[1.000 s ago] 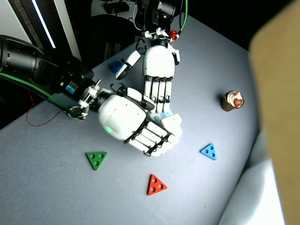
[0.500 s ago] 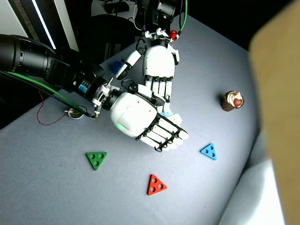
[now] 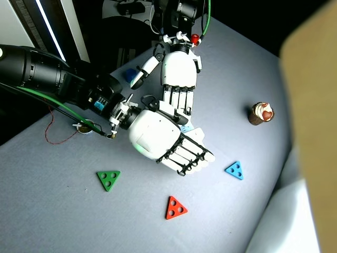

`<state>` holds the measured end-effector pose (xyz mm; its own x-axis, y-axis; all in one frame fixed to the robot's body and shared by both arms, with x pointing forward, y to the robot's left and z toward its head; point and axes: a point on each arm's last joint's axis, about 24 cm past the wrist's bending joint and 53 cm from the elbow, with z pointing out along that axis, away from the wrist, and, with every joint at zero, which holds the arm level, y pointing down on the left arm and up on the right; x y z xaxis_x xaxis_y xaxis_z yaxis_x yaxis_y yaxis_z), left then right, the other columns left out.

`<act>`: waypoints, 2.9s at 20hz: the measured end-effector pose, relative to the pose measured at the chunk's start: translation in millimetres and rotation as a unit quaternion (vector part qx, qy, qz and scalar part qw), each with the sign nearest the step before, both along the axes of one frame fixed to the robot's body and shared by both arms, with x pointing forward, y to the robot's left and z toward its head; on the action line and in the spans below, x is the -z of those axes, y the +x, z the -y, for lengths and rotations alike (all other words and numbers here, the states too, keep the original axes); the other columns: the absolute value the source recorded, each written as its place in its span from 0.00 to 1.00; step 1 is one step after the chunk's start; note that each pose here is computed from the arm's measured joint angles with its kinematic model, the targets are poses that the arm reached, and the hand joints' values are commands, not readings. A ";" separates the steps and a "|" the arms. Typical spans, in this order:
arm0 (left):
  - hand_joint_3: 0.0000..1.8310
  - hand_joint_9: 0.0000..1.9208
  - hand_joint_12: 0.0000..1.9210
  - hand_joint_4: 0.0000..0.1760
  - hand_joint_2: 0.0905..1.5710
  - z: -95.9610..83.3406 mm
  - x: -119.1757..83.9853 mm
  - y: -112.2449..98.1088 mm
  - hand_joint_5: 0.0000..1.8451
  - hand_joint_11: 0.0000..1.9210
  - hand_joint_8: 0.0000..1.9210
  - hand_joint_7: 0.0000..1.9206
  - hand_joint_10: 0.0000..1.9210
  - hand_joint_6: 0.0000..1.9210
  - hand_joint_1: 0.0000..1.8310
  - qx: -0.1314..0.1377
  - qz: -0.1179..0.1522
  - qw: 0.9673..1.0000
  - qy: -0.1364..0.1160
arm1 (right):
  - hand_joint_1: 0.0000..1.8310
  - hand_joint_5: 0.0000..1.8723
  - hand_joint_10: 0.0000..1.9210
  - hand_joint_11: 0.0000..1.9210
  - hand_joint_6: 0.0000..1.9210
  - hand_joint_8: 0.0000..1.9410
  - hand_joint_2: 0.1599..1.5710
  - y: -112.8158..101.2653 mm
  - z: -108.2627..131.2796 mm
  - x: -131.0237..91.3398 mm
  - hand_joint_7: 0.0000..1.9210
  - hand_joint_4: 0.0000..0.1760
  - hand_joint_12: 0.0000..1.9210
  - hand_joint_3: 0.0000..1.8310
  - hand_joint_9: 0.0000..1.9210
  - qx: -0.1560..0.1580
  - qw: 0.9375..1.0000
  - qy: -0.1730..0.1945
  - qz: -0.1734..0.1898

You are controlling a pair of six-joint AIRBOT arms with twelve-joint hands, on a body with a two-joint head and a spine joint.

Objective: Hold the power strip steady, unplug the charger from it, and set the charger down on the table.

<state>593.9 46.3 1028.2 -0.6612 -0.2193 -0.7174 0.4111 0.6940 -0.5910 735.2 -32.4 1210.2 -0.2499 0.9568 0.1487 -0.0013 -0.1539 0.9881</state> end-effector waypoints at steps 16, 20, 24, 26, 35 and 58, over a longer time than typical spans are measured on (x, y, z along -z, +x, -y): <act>0.00 0.07 0.11 0.00 0.61 -4.7 1.3 2.8 0.09 0.02 0.00 0.08 0.00 0.00 0.00 -0.004 -0.001 1.000 0.004 | 0.68 0.55 0.03 0.41 0.42 0.39 0.64 13.2 1.8 2.3 0.59 0.00 0.52 0.00 0.63 0.002 1.000 -0.005 0.002; 0.00 0.06 0.11 0.00 0.61 -7.4 5.1 1.2 0.08 0.01 0.00 0.08 0.00 0.00 0.00 -0.008 -0.005 1.000 0.003 | 0.76 0.55 0.57 0.40 0.40 0.29 0.63 15.5 6.9 -0.9 0.62 0.00 0.56 0.00 0.55 0.011 1.000 -0.009 0.011; 0.00 0.07 0.11 0.00 0.61 -8.8 6.2 0.5 0.09 0.02 0.00 0.08 0.00 0.00 0.00 -0.009 -0.003 1.000 0.003 | 0.76 0.58 0.54 0.40 0.36 0.25 0.62 13.0 5.3 -10.6 0.64 0.00 0.54 0.00 0.56 0.007 0.999 -0.016 0.033; 0.00 0.07 0.11 0.00 0.61 -8.7 5.1 1.0 0.09 0.01 0.00 0.08 0.00 0.00 0.00 -0.010 -0.002 1.000 0.001 | 0.68 0.55 0.15 0.39 0.44 0.38 0.65 10.6 5.0 -17.7 0.60 0.00 0.54 0.00 0.58 0.006 0.998 -0.023 0.057; 0.00 0.06 0.11 0.00 0.61 -8.6 7.4 1.3 0.09 0.01 0.00 0.08 0.00 0.00 0.00 -0.015 -0.008 1.000 -0.003 | 0.75 0.59 0.43 0.46 0.36 0.09 0.61 -6.9 8.9 -30.8 0.73 0.00 0.46 0.00 0.59 -0.013 0.992 -0.049 0.115; 0.00 0.07 0.11 0.00 0.60 -9.1 5.4 1.3 0.08 0.01 0.00 0.07 0.00 0.00 0.00 -0.017 -0.008 1.000 -0.003 | 0.63 0.48 0.01 0.38 0.58 0.17 0.70 -87.9 -7.9 -18.8 0.48 0.00 0.36 0.00 0.51 -0.155 0.779 -0.437 0.422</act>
<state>595.2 55.4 1022.7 -0.6654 -0.2458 -0.7048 0.3779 0.7033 -0.6021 647.3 -24.5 1229.0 -0.1436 0.4745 -0.8684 -0.8043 0.4553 0.3818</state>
